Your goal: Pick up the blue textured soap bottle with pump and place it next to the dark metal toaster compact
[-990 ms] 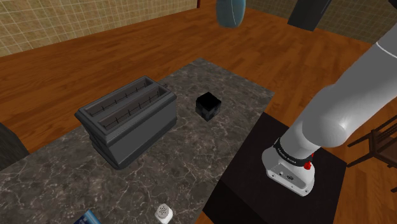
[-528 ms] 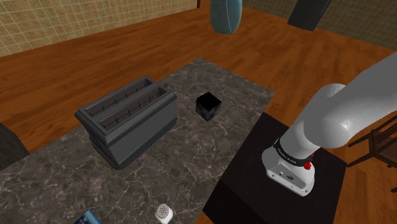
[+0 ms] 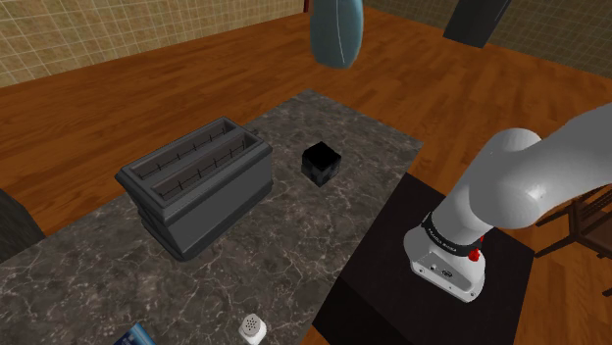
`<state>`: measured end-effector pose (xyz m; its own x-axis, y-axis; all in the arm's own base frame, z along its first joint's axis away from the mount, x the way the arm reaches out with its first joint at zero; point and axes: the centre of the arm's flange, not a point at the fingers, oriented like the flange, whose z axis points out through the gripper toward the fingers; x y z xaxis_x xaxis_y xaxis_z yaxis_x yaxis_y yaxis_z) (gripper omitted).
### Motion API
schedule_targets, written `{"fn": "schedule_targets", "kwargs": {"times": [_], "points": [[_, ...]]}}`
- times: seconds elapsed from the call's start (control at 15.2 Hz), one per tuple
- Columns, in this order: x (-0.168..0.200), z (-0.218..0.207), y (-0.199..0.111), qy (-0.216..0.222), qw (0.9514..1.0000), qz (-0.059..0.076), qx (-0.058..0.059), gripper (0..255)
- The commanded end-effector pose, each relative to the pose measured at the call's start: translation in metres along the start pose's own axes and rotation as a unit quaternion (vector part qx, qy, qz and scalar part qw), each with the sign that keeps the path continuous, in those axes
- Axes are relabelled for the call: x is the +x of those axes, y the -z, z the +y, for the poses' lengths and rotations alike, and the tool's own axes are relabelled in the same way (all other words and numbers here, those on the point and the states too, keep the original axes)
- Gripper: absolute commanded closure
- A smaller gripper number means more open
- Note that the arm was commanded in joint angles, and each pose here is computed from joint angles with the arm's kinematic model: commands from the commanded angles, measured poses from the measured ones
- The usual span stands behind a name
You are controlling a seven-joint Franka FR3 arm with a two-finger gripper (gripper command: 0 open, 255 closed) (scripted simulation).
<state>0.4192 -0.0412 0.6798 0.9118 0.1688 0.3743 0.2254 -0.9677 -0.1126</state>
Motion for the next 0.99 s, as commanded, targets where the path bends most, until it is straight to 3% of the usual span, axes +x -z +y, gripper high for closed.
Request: {"fn": "schedule_targets", "kwargs": {"times": [0.0,0.92], "points": [[-0.006,-0.024,0.002,-0.001,1.0000,0.001,-0.001,255],[-0.042,-0.205,-0.005,-0.001,1.0000,0.001,-0.001,255]]}}
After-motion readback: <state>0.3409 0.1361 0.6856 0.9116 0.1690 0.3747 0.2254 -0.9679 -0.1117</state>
